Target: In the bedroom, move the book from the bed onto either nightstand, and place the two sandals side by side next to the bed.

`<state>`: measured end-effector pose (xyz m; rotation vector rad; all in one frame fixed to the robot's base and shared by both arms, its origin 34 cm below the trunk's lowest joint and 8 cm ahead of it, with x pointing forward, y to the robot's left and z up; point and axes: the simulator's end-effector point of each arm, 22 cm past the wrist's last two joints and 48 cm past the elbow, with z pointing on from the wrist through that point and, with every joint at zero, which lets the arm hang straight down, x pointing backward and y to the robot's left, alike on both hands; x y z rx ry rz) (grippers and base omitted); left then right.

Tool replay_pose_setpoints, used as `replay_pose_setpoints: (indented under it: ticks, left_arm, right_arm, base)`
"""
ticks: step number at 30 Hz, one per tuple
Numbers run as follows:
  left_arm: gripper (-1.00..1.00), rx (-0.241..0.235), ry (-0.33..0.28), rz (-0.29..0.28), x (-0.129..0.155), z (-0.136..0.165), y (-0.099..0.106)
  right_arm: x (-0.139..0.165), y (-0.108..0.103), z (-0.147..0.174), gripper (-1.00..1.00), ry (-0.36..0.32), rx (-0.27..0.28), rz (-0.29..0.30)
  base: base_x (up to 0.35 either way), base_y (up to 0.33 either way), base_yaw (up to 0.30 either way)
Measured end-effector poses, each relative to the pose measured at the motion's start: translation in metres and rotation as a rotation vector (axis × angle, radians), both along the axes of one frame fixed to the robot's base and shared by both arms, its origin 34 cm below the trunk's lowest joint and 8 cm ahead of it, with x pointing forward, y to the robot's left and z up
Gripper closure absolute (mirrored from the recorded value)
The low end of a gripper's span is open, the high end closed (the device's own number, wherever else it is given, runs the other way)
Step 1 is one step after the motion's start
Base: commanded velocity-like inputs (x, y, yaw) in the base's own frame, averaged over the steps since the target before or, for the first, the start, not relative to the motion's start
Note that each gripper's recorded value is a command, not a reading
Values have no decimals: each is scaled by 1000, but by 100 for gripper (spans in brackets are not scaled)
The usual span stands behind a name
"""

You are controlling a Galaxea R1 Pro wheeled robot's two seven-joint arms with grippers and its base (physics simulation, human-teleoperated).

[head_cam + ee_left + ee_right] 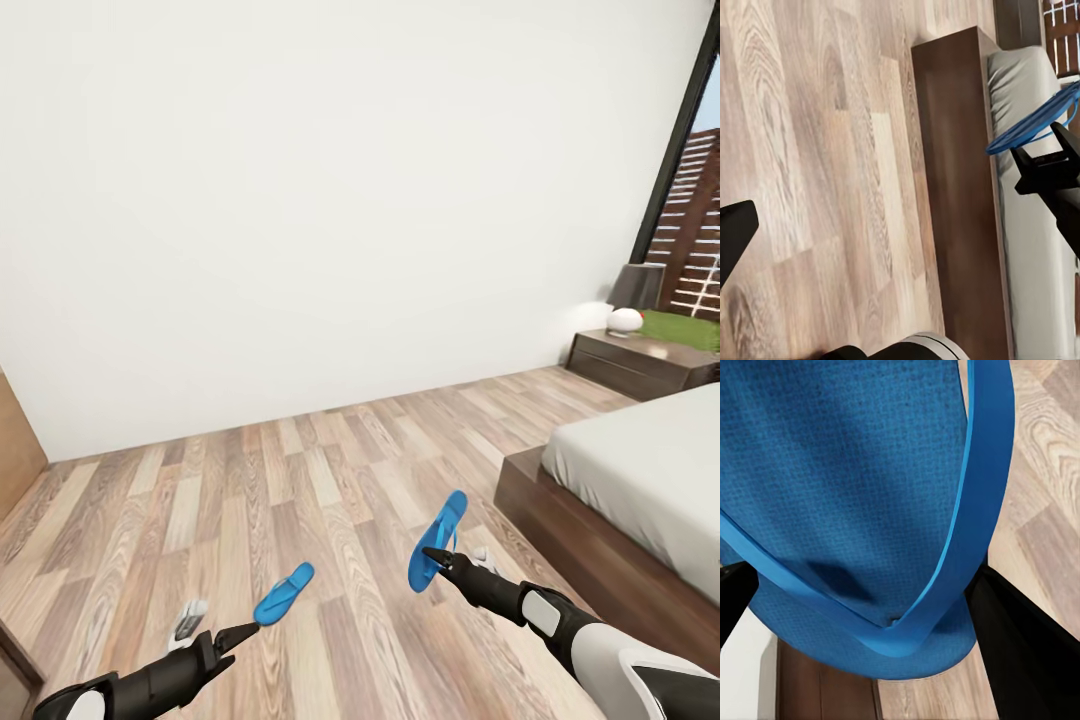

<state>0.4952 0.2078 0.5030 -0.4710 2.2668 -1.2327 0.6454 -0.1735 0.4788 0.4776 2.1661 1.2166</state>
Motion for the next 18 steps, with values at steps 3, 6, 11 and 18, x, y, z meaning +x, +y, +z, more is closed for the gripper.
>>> replay_pose_setpoints:
  ticks: [3,6,11,18]
  left_arm:
    - [-100,1,0,0,0,0,0]
    - [-100,0,0,0,0,0,0]
    - [-100,-1,-1,1,0,0,0]
    - [-100,0,-1,2,0,0,1]
  right_arm:
    - [0,0,0,100,0,0,0]
    - [0,0,0,100,0,0,0]
    - [0,0,0,100,0,0,0]
    - [0,0,0,100,0,0,0]
  base:
    - [94,169,-170]
    - [83,193,-185]
    - [40,206,-182]
    - [8,212,-161]
